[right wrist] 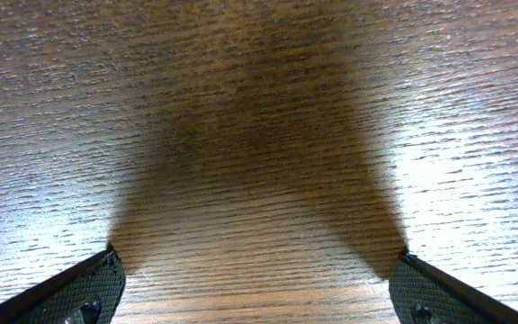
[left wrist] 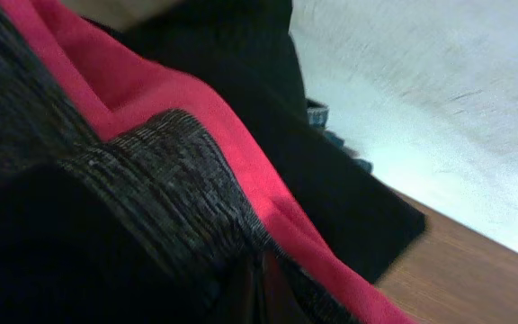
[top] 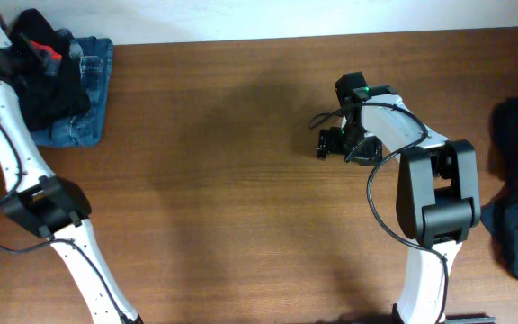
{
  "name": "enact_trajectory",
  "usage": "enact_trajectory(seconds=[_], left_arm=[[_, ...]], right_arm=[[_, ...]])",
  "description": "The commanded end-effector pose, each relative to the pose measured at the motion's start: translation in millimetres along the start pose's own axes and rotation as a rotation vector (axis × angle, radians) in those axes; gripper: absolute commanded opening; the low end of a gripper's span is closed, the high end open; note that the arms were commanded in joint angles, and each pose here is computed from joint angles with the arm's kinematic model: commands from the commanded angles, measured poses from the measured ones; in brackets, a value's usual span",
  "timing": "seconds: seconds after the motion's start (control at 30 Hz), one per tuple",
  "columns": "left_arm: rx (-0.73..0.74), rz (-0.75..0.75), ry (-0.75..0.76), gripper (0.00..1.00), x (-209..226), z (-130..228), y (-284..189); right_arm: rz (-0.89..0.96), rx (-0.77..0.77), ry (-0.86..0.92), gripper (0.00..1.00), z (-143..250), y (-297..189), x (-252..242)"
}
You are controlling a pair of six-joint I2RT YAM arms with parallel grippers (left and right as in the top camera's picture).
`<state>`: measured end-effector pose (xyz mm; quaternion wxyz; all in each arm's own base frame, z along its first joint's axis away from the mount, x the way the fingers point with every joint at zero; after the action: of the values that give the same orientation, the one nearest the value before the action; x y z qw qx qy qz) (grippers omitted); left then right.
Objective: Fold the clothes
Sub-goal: 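Release the black bundle on the stack and hold the left gripper there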
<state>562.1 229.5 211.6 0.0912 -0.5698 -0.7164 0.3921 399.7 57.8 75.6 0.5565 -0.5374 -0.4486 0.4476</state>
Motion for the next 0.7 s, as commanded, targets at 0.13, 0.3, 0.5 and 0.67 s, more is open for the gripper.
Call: enact_trajectory(seconds=[0.13, 0.3, 0.5, 0.67], left_arm=[[0.113, -0.010, -0.012, 0.01, 6.3, 43.3, 54.7], [0.033, -0.002, 0.001, 0.01, 3.8, 20.6, 34.6], [-0.134, 0.006, 0.025, 0.01, -2.9, -28.5, -24.5], [-0.183, -0.051, 0.021, 0.01, 7.1, -39.4, -35.9]], right_arm=[[-0.072, 0.207, 0.017, 0.99, 29.8, 48.9, 7.0], [-0.071, 0.211, 0.017, 0.99, 30.4, 48.9, 6.8], [-0.077, 0.211, 0.017, 0.99, 30.4, 48.8, 7.6], [-0.077, 0.212, 0.017, 0.99, 30.5, 48.8, 7.6]])
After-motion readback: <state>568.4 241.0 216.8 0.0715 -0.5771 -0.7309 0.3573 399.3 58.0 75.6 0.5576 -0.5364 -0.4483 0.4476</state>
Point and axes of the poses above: each gripper's point midway between its finger pads, its own y axis out along the fingers, its own x axis along the line the jaws close on, z = x × y, the point moved 8 cm from there along -y, back along the fingers
